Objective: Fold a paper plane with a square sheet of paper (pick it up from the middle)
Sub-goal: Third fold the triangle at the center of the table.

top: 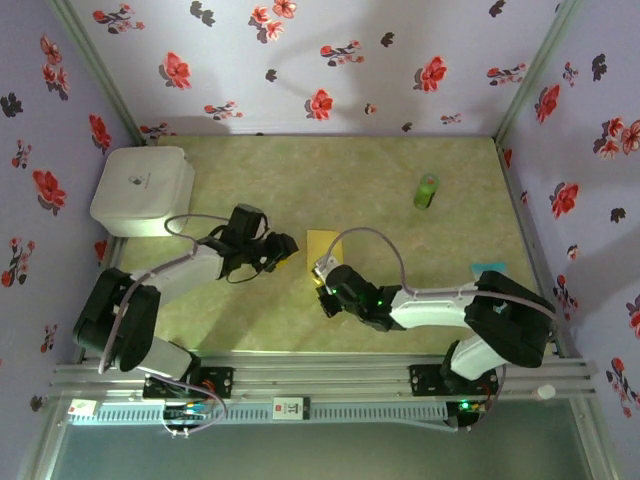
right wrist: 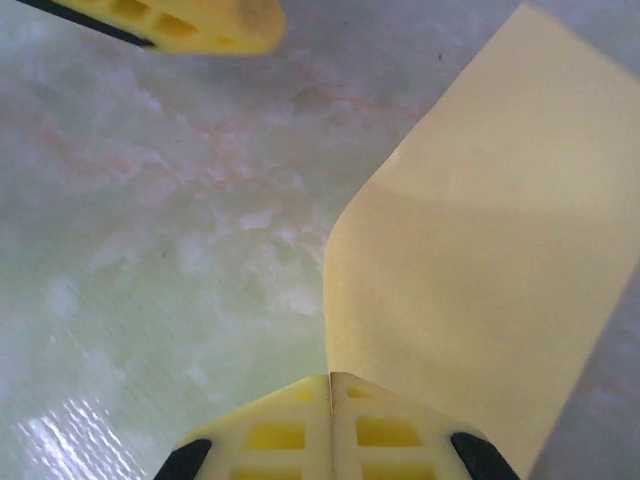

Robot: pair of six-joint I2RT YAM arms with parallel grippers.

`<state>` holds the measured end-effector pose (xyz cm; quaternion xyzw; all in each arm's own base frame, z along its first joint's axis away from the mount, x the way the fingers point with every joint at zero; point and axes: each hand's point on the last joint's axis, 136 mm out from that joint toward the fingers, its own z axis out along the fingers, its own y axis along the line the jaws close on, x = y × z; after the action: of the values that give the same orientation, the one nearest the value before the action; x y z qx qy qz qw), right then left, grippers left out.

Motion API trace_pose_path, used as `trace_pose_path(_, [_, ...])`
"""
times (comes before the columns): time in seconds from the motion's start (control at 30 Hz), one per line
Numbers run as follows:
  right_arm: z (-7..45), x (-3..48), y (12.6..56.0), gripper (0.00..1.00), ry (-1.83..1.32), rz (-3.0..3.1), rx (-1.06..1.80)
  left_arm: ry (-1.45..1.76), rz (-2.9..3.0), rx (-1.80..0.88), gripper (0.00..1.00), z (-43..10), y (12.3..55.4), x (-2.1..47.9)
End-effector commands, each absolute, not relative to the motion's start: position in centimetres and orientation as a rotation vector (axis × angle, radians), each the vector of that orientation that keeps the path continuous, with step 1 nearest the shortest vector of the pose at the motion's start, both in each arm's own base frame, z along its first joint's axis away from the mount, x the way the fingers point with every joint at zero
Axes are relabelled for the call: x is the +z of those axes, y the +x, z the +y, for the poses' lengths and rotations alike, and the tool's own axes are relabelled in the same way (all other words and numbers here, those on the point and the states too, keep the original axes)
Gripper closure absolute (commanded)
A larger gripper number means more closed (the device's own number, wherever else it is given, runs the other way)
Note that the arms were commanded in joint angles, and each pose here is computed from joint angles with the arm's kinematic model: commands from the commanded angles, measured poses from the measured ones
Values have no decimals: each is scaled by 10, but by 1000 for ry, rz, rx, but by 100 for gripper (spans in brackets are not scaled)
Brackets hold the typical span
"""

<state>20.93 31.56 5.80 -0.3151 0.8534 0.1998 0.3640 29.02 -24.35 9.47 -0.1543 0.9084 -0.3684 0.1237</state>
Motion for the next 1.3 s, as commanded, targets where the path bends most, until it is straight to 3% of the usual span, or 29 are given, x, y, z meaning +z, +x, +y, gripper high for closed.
trace_pose_path(0.0, [338, 70, 191, 100, -745, 2266, 861, -329, 2657, -1001, 62, -237, 292, 109])
trace_pose_path(0.23, [349, 83, 181, 100, -772, 2274, 1043, -191, 2620, -1042, 71, -253, 309, 134])
trace_pose_path(0.5, [345, 70, 177, 100, -777, 2315, 1052, -67, 2705, -1137, 84, -291, 316, 123])
trace_pose_path(0.8, [341, 59, 176, 100, -745, 2327, 1061, 53, 2842, -1104, 87, -329, 315, 80])
trace_pose_path(1.27, [333, 54, 179, 100, -699, 2341, 1049, 3, 2982, -981, 89, -320, 309, 8])
